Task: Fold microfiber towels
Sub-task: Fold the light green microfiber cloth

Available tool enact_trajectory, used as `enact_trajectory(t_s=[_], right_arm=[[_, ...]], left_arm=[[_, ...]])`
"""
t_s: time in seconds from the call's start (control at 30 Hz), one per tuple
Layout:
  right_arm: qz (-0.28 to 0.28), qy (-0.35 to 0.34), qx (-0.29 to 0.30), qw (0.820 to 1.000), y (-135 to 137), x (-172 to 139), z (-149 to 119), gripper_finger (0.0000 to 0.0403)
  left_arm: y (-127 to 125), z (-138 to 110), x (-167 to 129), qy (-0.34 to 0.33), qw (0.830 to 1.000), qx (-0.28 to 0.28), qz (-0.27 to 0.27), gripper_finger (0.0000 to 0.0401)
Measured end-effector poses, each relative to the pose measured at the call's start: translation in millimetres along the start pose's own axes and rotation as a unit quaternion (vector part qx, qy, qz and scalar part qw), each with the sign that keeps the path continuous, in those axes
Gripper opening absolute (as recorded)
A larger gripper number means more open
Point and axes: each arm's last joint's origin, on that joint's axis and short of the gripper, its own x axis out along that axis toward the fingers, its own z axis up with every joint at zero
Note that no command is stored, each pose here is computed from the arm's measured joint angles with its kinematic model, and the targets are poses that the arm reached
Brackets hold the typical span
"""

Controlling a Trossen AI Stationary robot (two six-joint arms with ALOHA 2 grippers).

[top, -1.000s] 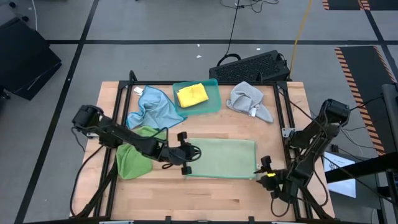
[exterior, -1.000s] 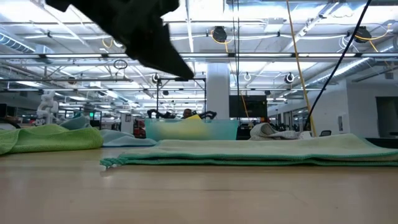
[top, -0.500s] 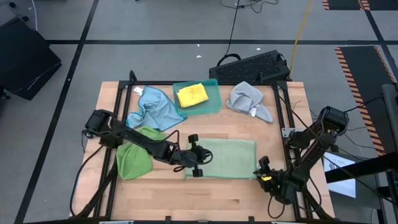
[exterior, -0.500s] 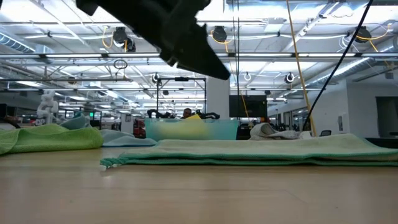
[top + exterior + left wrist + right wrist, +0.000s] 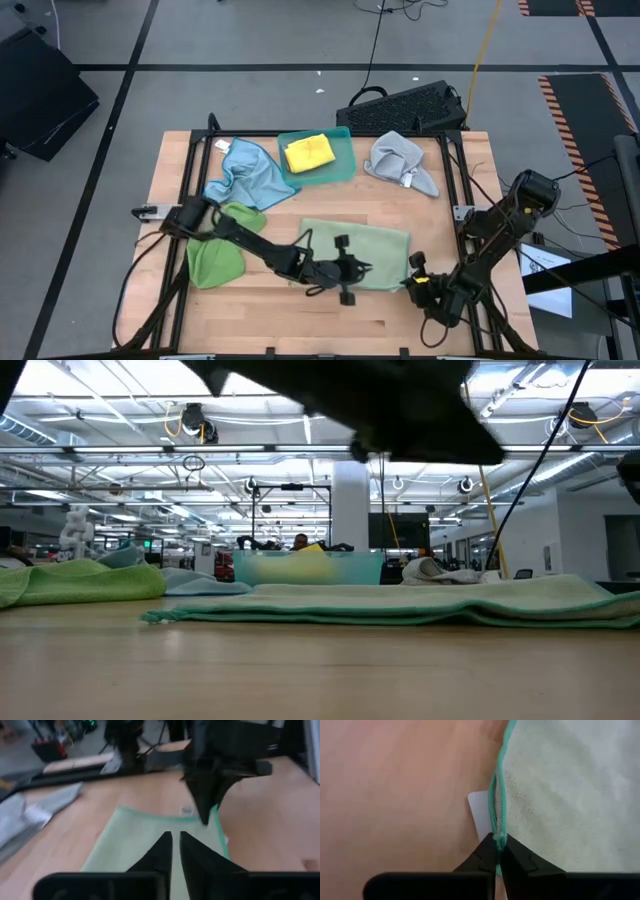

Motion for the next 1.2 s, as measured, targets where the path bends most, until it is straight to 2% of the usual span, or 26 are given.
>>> enact_trajectory(t_s=[0.1, 0.23, 0.37, 0.47, 0.67, 0.77, 0.87, 0.97, 1.2], right_arm=[[0.019, -0.007, 0.035, 0.999, -5, 0, 7, 0.0006], [0.029, -0.028, 0.092, 0.995, -18, -4, 18, 0.0009], [0.039, -0.07, 0.161, 0.984, -33, -6, 33, 0.0005], [0.072, -0.092, 0.199, 0.973, -44, -1, 46, 0.0005], [0.128, -0.081, 0.234, 0.96, -59, 9, 53, 0.0007], [0.14, -0.075, 0.247, 0.956, -61, 10, 53, 0.0007], [0.175, -0.062, 0.26, 0.948, -61, 11, 53, 0.0008], [0.189, -0.054, 0.268, 0.943, -62, 12, 53, 0.0008], [0.255, -0.031, 0.257, 0.932, -59, 10, 53, 0.0008]], left_arm=[[-17, 4, 11, -0.018, 0.999, 0.024, -0.01, 0.0079], [-37, 6, 23, -0.029, 0.999, 0.021, -0.026, 0.0154], [-49, 2, 33, -0.031, 0.999, 0.012, -0.009, 0.0216], [-53, 0, 36, -0.03, 1.0, 0.006, 0.008, 0.0242], [-57, 0, 33, -0.023, 0.999, -0.018, 0.016, 0.0255], [-63, -3, 30, -0.014, 0.999, -0.037, 0.01, 0.0255], [-68, -8, 27, 0.007, 0.999, -0.046, 0.007, 0.0255], [-71, -7, 24, 0.0, 0.998, -0.054, 0.01, 0.0255], [-69, -6, 26, -0.004, 0.994, -0.107, 0.012, 0.0255]])
